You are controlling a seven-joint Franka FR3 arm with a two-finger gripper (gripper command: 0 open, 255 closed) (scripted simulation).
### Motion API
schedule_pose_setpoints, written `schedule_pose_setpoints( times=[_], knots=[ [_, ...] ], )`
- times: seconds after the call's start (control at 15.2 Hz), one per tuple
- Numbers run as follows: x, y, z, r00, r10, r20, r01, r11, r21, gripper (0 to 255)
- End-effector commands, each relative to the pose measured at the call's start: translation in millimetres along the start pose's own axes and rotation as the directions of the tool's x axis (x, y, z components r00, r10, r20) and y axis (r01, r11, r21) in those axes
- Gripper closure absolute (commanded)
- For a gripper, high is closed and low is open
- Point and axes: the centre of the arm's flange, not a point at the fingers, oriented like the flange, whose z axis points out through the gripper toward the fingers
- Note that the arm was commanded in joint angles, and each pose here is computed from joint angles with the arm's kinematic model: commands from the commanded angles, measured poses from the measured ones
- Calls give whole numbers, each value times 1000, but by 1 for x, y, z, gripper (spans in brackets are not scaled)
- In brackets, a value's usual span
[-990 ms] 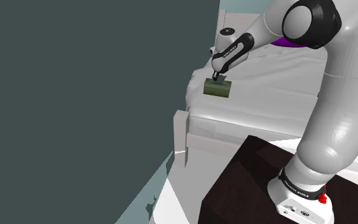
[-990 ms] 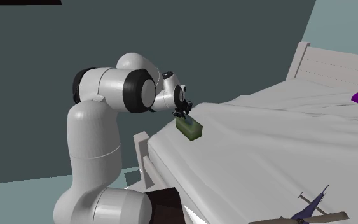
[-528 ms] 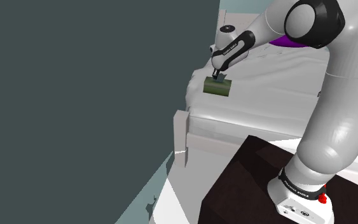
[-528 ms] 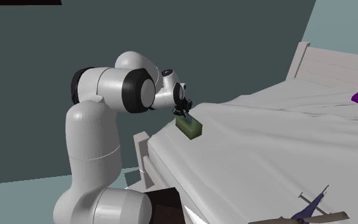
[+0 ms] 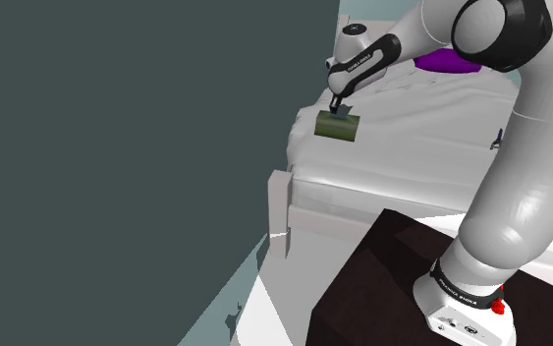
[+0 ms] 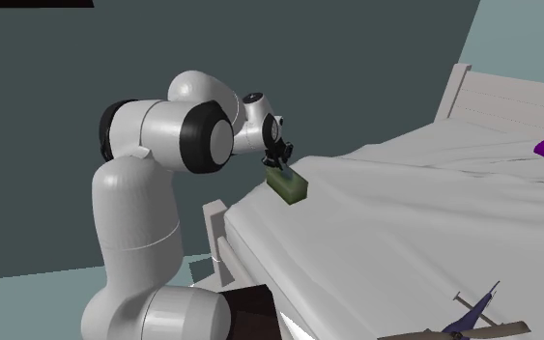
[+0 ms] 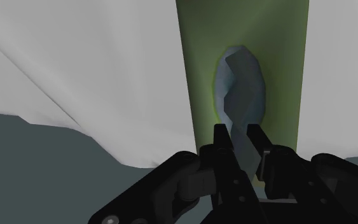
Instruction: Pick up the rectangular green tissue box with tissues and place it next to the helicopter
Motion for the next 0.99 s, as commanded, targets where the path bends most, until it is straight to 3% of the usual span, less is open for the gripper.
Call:
schedule_pose_setpoints(
  times=[0.0,0.92],
  knots=[
    [2,5,-10,1000,0,-1,0,1000,-1,255],
    [13,35,-77,1000,0,-1,0,1000,-1,255]
  ],
)
